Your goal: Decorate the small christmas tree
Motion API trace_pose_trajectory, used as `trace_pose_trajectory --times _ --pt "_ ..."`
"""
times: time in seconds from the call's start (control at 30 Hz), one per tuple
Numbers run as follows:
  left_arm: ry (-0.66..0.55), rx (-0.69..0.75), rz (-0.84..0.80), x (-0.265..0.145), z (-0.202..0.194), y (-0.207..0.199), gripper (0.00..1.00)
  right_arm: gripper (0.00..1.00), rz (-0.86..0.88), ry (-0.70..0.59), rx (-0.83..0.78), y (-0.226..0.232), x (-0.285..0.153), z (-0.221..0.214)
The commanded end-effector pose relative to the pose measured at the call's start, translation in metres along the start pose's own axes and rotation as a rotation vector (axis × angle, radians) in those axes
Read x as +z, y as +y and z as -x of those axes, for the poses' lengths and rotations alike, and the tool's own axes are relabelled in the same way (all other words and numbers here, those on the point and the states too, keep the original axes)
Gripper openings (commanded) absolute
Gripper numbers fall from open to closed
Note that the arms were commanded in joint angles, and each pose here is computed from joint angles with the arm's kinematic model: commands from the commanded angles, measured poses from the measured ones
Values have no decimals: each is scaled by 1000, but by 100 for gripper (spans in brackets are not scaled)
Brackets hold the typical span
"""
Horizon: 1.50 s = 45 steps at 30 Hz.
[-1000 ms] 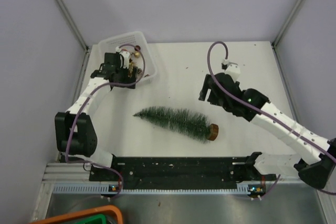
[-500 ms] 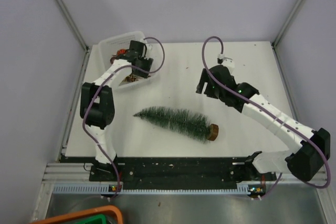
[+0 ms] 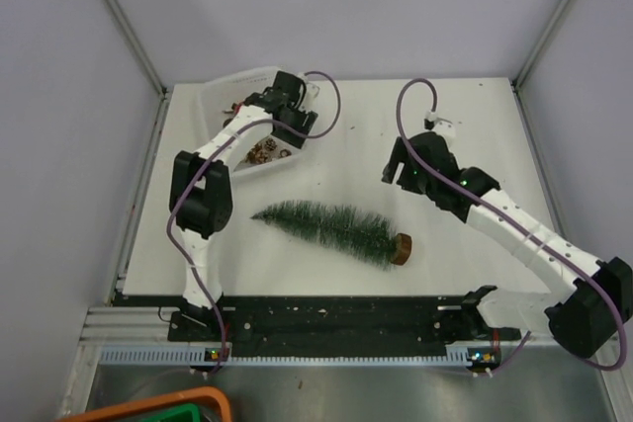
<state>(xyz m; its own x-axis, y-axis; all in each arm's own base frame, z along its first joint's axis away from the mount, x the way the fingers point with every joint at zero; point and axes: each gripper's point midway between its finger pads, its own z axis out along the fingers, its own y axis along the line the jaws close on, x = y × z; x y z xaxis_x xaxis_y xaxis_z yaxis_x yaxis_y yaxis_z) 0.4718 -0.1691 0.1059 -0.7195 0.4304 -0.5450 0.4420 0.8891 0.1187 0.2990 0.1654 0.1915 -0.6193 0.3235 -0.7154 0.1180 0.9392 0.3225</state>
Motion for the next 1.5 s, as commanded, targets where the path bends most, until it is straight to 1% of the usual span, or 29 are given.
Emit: trace_pose_trajectory --times 0.0,0.07,0.13,0.2,0.3,0.37,0.5,0.57,0.63,0.67,0.73,0.8,0.83,0.93,1.07,1.1,1.17,1.27,1.37,1.47 --pt "-90 72 -120 -10 41 -54 70 79 8 -57 16 -7 -5 14" --pt "-123 87 -170 -14 57 -78 75 79 1 -57 22 -12 -6 12" --pt "-145 80 -191 -18 71 -90 83 80 -7 -51 28 -15 -3 9" --pt "-174 49 -198 -27 84 -95 87 80 -5 -32 28 -14 1 4" --pt "-226 33 -196 -54 98 -89 99 80 17 -9 40 -4 12 0" --pt "-279 16 -184 -81 109 -74 99 80 43 2 54 9 22 2" --pt "-418 -69 -151 -158 126 -25 99 80 102 17 90 39 46 8" --pt "-468 -132 -147 -191 121 2 99 80 142 25 113 59 61 13" --pt "-486 -166 -144 -209 106 24 99 79 172 41 130 80 78 17" --pt "-474 -187 -130 -211 94 33 99 79 181 44 138 90 86 19" --pt "-451 -180 -81 -212 69 47 99 78 200 52 147 111 102 22" --pt "-411 -166 -16 -203 39 55 99 77 212 78 154 127 120 18" --pt "-387 -159 3 -195 24 57 99 77 228 75 160 138 124 23" --pt "-329 -156 33 -177 -13 59 99 76 232 95 162 156 143 16" --pt "-292 -162 43 -163 -39 57 99 73 192 146 147 164 170 -2" --pt "-283 -167 46 -160 -43 57 99 72 177 158 141 162 176 -9" --pt "-275 -165 47 -157 -47 57 99 66 151 167 125 156 183 -18" --pt "-277 -162 47 -154 -49 58 99 59 95 152 81 137 185 -23" --pt "-277 -153 56 -148 -52 59 99 55 46 139 53 113 185 -21" --pt "-268 -157 52 -144 -55 59 99 52 -7 104 42 83 183 -5"
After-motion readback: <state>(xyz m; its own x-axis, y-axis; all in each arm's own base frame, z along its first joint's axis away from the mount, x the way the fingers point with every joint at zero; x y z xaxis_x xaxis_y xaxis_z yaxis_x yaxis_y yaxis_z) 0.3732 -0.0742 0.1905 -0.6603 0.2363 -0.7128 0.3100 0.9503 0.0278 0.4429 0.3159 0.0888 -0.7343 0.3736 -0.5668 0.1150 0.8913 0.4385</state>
